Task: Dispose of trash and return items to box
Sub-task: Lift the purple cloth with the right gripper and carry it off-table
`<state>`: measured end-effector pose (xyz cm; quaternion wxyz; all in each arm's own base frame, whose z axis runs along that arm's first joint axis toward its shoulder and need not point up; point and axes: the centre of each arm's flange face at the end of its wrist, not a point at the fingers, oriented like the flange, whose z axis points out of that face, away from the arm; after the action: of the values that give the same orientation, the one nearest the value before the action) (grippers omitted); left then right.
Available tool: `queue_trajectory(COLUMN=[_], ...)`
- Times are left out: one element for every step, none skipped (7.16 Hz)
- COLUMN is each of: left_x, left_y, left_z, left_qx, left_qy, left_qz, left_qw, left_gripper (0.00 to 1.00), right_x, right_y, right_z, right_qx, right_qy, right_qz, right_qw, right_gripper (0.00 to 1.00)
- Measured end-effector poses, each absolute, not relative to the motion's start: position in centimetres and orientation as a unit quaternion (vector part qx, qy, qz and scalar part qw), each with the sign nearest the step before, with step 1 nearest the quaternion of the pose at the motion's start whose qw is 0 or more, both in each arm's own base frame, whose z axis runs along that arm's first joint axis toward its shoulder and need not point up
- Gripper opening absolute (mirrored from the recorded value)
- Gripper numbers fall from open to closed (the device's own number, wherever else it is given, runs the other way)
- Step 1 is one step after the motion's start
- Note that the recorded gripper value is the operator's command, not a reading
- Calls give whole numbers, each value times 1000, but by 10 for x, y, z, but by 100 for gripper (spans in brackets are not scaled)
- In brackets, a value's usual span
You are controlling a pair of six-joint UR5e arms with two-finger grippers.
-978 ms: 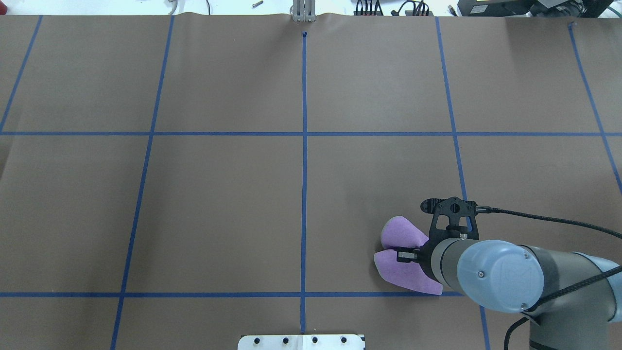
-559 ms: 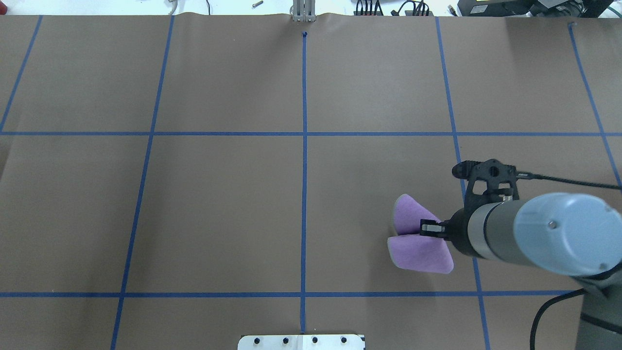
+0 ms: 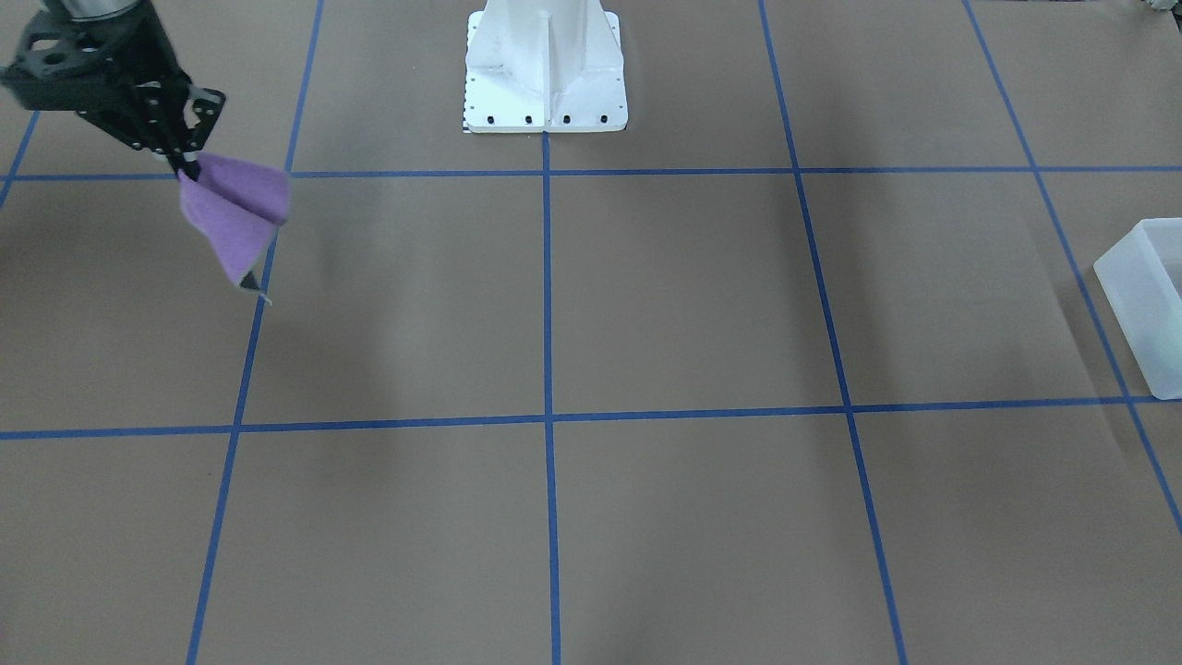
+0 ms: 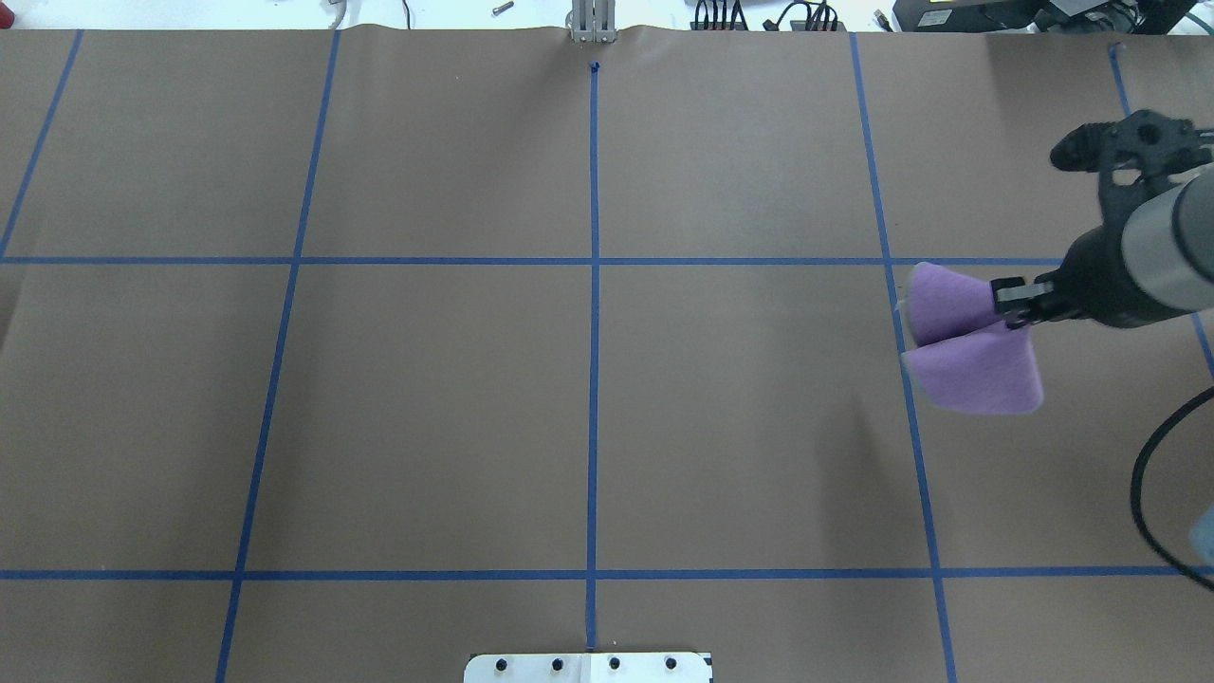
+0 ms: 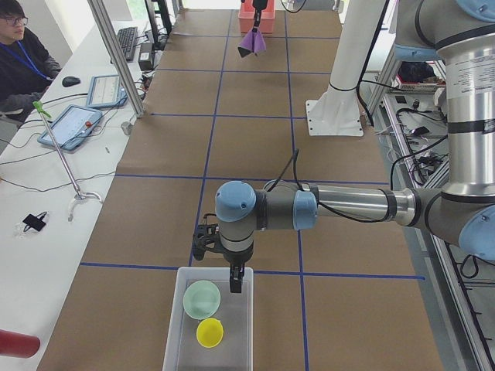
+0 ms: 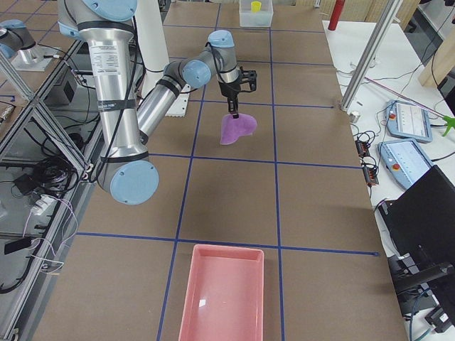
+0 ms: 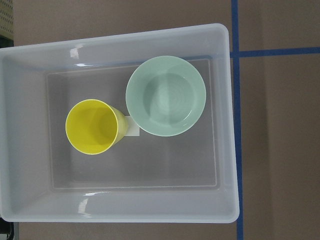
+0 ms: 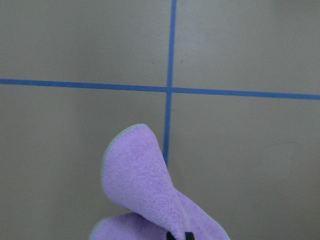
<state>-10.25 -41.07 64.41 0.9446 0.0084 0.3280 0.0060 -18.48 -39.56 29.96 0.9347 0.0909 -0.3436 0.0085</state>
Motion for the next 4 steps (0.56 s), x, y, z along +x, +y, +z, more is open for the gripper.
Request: queue_trajectory(left_x=[-102, -102, -101, -101], left_y=[-407, -403, -400, -397], left_z=[647, 651, 654, 656], left_qx=[5, 1, -2, -4], left_qy=[329, 329, 329, 330], left_qz=[5, 4, 4, 3], left_qw=[944, 944, 944, 944], left_gripper=[98, 98, 98, 98], right_x=[-138, -87, -39, 4], right_y=[-415, -429, -437, -440], right_z=[329, 365, 401, 439], right_qx=[88, 84, 81, 81], right_qy=[-333, -329, -332, -336], right_qz=[-18, -43, -63, -82], right_qw=[939, 940, 938, 935], right_gripper=[0, 0, 0, 0])
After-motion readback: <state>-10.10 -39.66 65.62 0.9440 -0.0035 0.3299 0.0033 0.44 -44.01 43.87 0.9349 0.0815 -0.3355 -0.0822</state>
